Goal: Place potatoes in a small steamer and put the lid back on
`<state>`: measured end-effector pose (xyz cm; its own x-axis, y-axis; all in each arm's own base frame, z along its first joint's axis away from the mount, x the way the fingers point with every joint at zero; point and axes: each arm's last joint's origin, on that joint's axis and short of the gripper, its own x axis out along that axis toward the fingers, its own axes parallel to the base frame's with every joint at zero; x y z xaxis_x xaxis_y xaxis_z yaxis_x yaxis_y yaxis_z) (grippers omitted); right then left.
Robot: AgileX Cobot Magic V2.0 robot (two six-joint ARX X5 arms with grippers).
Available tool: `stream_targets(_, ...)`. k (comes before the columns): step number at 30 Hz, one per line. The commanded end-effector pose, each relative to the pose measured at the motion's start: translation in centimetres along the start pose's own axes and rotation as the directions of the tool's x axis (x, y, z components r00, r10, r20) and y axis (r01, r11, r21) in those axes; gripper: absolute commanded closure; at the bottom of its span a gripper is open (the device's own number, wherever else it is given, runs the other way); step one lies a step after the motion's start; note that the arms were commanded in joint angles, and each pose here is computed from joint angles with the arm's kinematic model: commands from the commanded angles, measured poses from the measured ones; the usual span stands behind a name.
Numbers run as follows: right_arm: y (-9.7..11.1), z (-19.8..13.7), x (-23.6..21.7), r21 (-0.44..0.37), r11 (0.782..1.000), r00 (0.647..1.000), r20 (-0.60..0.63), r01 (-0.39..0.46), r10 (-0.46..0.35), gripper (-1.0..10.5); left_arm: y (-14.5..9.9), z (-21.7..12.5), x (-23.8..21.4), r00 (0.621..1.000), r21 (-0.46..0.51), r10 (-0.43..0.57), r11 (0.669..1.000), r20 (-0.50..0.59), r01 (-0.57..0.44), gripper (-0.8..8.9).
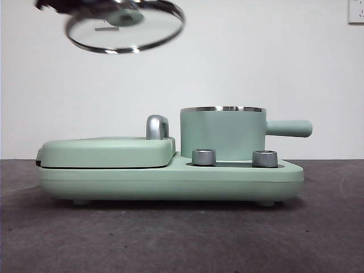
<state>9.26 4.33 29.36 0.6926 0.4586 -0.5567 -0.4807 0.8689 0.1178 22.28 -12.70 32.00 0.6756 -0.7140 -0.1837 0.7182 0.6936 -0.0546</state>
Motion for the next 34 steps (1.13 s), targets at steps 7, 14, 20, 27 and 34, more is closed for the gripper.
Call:
stream_targets(7,0.0,-0.2,0.0,0.001,1.000,0.999,-0.033,0.005,-0.005,6.8,-0.4,1.3,6.2,0.998,0.051,-0.056,0.997,0.016,0.055,8.05)
stream_targets(14,0.0,-0.1,0.0,-0.014,1.000,0.999,-0.033,0.009,-0.009,6.8,-0.3,2.7,11.4,0.997,0.110,-0.077,0.991,-0.004,0.077,8.05)
stream_targets(20,0.0,-0.2,0.0,-0.014,1.000,0.999,-0.034,0.009,-0.010,6.8,0.2,3.4,15.0,0.997,0.143,-0.082,0.986,0.004,0.081,8.05)
stream_targets(27,0.0,-0.1,0.0,-0.014,1.000,0.999,-0.033,0.019,-0.019,6.8,0.9,3.0,18.0,0.997,0.162,-0.083,0.983,0.003,0.081,8.05)
stream_targets(34,-0.1,-0.1,0.0,-0.015,0.999,0.999,-0.033,0.034,-0.034,6.8,1.2,1.6,20.0,0.996,0.182,-0.085,0.979,-0.028,0.089,8.05)
